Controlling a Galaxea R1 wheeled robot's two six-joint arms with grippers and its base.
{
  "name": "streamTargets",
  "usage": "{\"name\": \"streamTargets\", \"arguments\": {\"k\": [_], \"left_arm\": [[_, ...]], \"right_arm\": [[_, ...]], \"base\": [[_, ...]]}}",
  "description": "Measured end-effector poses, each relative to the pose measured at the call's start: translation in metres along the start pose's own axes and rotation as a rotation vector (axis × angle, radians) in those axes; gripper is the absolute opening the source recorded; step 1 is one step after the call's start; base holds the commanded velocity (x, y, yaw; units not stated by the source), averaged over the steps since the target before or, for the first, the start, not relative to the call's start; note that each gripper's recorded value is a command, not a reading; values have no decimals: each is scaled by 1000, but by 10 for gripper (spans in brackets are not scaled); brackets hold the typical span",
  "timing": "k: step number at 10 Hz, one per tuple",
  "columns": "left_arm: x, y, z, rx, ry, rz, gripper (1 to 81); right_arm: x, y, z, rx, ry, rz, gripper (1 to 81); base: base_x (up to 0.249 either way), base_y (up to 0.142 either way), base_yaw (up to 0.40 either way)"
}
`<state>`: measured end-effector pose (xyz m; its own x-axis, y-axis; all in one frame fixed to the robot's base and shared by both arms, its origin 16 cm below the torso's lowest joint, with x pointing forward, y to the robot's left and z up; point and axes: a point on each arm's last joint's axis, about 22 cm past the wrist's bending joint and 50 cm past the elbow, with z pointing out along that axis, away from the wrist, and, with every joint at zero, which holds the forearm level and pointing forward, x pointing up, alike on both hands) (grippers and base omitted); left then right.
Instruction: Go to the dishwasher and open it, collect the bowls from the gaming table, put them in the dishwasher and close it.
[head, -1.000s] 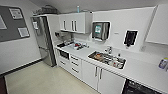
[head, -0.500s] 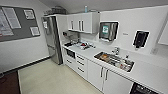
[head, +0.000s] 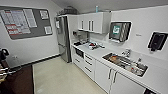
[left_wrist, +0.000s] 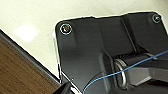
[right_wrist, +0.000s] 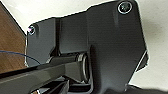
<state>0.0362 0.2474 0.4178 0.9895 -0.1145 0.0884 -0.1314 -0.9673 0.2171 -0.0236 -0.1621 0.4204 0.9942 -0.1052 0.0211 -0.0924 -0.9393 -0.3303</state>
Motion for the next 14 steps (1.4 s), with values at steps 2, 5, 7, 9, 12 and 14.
{"name": "streamTargets", "arguments": {"k": [2, 5, 7, 9, 12, 14], "left_arm": [[1, 0, 0, 0, 1, 0, 811], [2, -1, 0, 1, 2, 0, 811], [1, -1, 0, 2, 2, 0, 811], [0, -3, -1, 7, -1, 0, 811], [1, -3, 0, 6, 1, 0, 811], [1, -3, 0, 6, 0, 0, 811]], "right_arm": [[0, 0, 0, 0, 1, 0, 811], [0, 0, 0, 0, 0, 0, 811], [0, 0, 0, 0, 1, 0, 811], [1, 0, 0, 0, 1, 0, 811], [2, 0, 0, 0, 3, -1, 811], [3, 0, 0, 0, 3, -1, 811]], "base": [[0, 0, 338], [0, 0, 341], [0, 0, 342], [0, 0, 342], [0, 0, 342], [0, 0, 342]]}}
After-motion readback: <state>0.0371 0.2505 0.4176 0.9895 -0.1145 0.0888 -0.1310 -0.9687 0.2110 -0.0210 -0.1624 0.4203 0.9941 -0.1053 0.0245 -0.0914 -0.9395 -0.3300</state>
